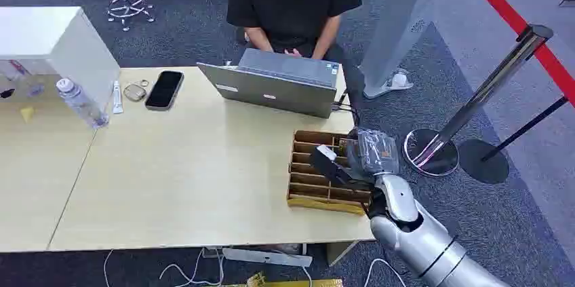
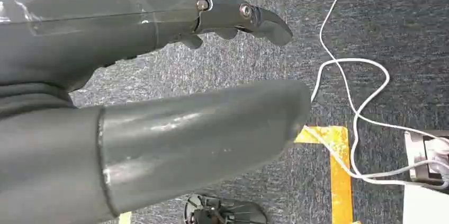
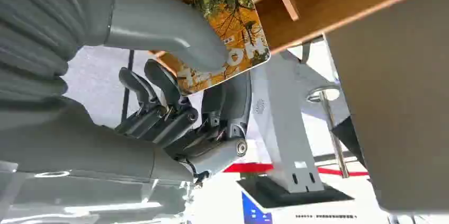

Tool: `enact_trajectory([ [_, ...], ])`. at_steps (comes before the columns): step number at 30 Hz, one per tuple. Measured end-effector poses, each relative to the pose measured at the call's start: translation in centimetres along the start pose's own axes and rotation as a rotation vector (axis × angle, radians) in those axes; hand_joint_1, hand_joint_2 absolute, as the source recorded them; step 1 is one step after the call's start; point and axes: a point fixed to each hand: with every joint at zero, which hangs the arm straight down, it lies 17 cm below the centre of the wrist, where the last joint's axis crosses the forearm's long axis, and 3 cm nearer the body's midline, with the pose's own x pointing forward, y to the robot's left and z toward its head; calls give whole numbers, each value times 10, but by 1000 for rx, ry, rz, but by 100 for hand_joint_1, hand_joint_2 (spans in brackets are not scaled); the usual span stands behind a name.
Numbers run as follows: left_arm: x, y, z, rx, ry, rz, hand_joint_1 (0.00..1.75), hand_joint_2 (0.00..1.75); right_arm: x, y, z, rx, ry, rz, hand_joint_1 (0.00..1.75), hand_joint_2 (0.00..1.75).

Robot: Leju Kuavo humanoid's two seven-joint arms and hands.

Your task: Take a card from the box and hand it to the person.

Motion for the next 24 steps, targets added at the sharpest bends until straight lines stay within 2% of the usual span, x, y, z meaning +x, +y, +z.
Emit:
enact_trajectory([
  [5,0,0,0,0,1,1,0,0,5,-11,0,-26,-17,-2,175,175],
  [10,0,0,0,2,2,5,0,0,11,-29,-1,-79,-40,-23,162,175],
  [20,0,0,0,2,1,5,0,0,20,-52,-3,-142,-74,-60,162,175],
  [24,0,0,0,2,3,5,0,0,19,-61,-5,-176,-74,-88,169,175],
])
